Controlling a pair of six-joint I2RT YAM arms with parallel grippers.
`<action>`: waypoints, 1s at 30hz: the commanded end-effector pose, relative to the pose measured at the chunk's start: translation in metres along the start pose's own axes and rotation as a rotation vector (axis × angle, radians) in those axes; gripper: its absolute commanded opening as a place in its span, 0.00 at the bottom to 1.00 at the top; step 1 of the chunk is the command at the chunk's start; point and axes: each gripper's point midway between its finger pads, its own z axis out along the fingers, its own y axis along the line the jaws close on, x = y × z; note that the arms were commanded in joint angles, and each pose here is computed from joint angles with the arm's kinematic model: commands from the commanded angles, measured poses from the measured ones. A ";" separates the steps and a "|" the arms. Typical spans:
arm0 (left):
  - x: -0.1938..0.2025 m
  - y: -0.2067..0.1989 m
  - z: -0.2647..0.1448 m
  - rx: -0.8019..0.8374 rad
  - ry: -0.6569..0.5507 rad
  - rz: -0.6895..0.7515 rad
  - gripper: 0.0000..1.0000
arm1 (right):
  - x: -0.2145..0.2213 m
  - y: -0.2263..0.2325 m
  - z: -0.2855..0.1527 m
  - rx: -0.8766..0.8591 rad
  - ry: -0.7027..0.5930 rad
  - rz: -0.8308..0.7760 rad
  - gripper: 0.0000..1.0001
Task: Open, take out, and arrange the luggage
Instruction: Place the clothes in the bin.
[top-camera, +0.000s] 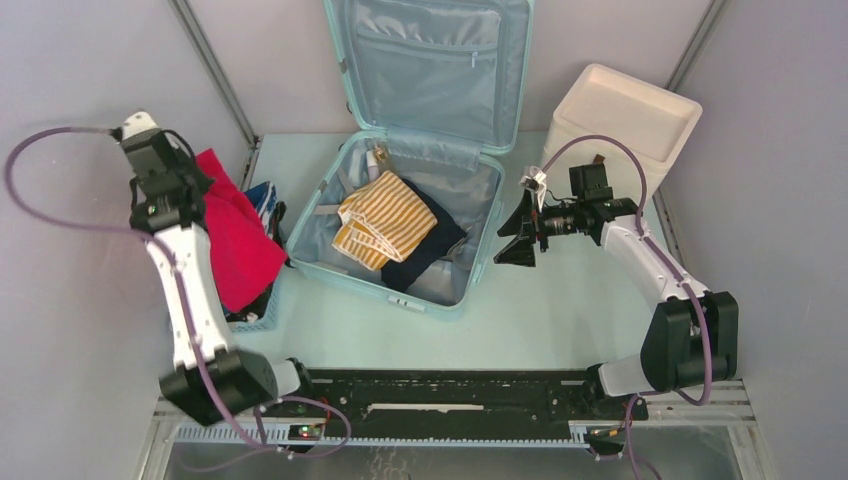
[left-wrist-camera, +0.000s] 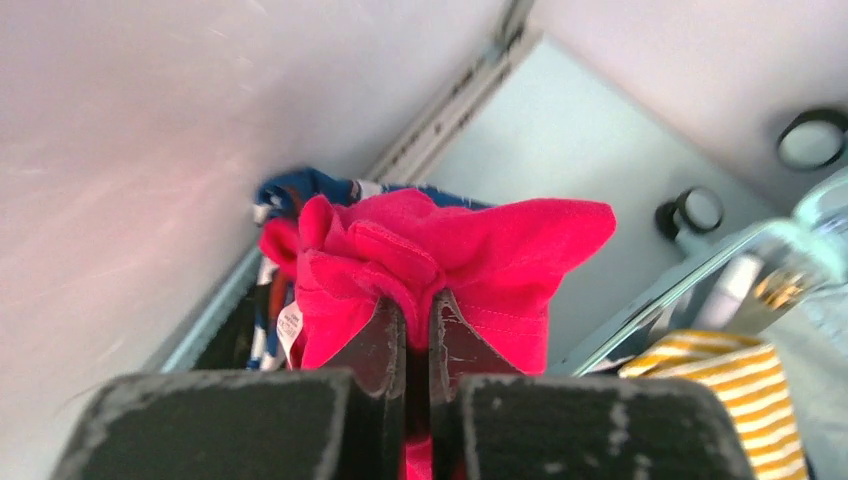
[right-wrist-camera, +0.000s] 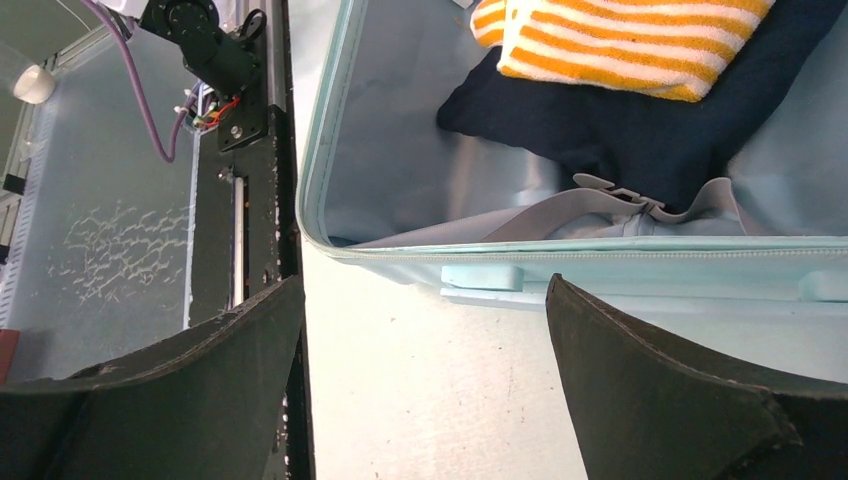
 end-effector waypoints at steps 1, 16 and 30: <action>-0.066 0.023 -0.087 -0.073 -0.336 -0.061 0.00 | -0.022 0.011 -0.004 -0.023 -0.038 -0.046 1.00; -0.071 0.050 -0.143 -0.166 -0.483 -0.083 0.00 | -0.021 0.009 -0.004 -0.031 -0.043 -0.021 1.00; -0.021 0.031 0.025 -0.156 -0.225 -0.001 0.00 | -0.020 -0.006 -0.018 0.013 -0.068 0.024 1.00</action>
